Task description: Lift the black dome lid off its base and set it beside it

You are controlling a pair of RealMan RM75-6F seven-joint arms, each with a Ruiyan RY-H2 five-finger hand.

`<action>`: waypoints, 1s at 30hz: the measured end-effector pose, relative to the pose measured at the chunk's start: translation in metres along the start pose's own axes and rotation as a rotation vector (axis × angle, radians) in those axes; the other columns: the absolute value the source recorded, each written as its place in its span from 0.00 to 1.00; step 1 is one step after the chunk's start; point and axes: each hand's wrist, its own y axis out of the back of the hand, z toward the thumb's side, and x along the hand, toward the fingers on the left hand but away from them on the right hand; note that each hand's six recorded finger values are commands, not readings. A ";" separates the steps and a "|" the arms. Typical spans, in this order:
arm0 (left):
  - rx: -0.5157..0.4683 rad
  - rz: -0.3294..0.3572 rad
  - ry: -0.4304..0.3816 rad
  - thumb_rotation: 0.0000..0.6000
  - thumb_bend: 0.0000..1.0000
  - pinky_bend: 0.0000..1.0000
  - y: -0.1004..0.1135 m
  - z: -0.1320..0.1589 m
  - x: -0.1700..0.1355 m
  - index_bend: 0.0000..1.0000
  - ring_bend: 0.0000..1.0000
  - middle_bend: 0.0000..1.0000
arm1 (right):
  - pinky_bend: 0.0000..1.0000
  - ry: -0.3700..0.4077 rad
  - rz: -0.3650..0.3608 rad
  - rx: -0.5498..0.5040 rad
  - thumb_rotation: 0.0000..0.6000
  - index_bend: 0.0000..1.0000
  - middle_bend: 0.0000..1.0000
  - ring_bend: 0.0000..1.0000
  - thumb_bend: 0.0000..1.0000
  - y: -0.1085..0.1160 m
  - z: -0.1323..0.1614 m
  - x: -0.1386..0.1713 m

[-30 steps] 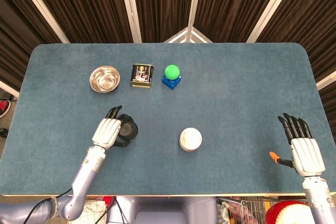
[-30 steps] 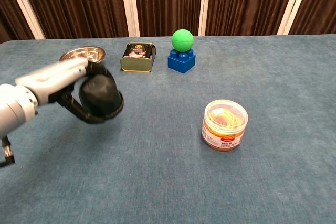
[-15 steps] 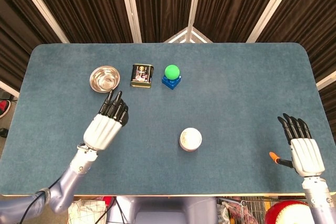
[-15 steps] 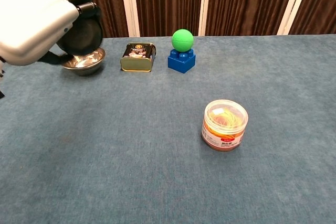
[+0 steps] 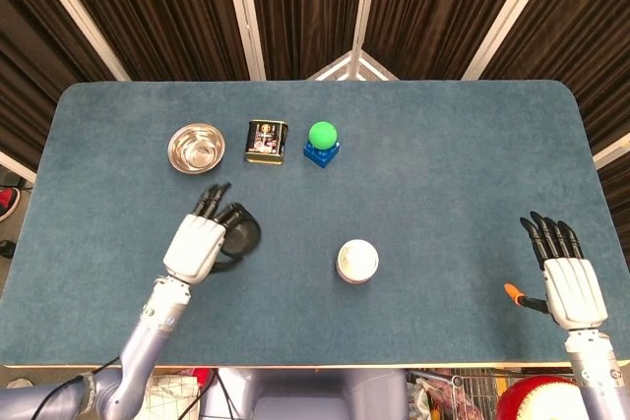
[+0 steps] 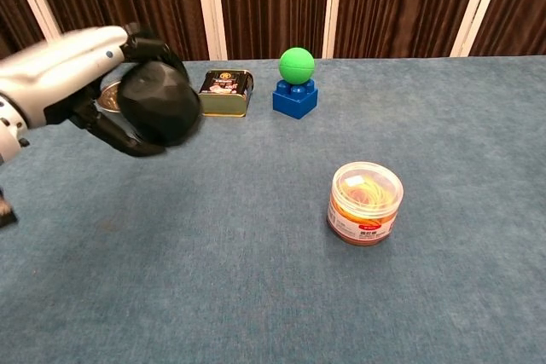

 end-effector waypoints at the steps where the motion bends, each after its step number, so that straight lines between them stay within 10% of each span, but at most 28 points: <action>1: -0.111 -0.047 0.017 1.00 0.43 0.00 -0.003 0.001 0.000 0.45 0.01 0.45 | 0.00 0.002 0.000 0.000 1.00 0.03 0.00 0.01 0.18 0.000 0.001 0.001; 9: -0.898 -0.455 0.179 1.00 0.43 0.00 -0.020 0.014 -0.010 0.46 0.01 0.46 | 0.00 -0.001 -0.006 -0.002 1.00 0.03 0.00 0.01 0.18 0.002 0.001 -0.002; 15: -0.979 -0.571 0.217 1.00 0.43 0.00 -0.031 0.014 -0.020 0.46 0.01 0.45 | 0.00 -0.003 -0.009 -0.002 1.00 0.03 0.00 0.01 0.18 0.001 0.000 0.001; 23: -0.444 -0.294 0.048 1.00 0.43 0.00 -0.008 -0.016 0.002 0.46 0.01 0.46 | 0.00 0.001 -0.008 -0.004 1.00 0.03 0.00 0.01 0.18 0.003 0.001 0.000; 30: 0.554 0.094 -0.085 1.00 0.42 0.00 0.023 -0.033 0.013 0.46 0.01 0.46 | 0.00 0.002 -0.003 -0.006 1.00 0.03 0.00 0.01 0.19 0.001 0.002 -0.002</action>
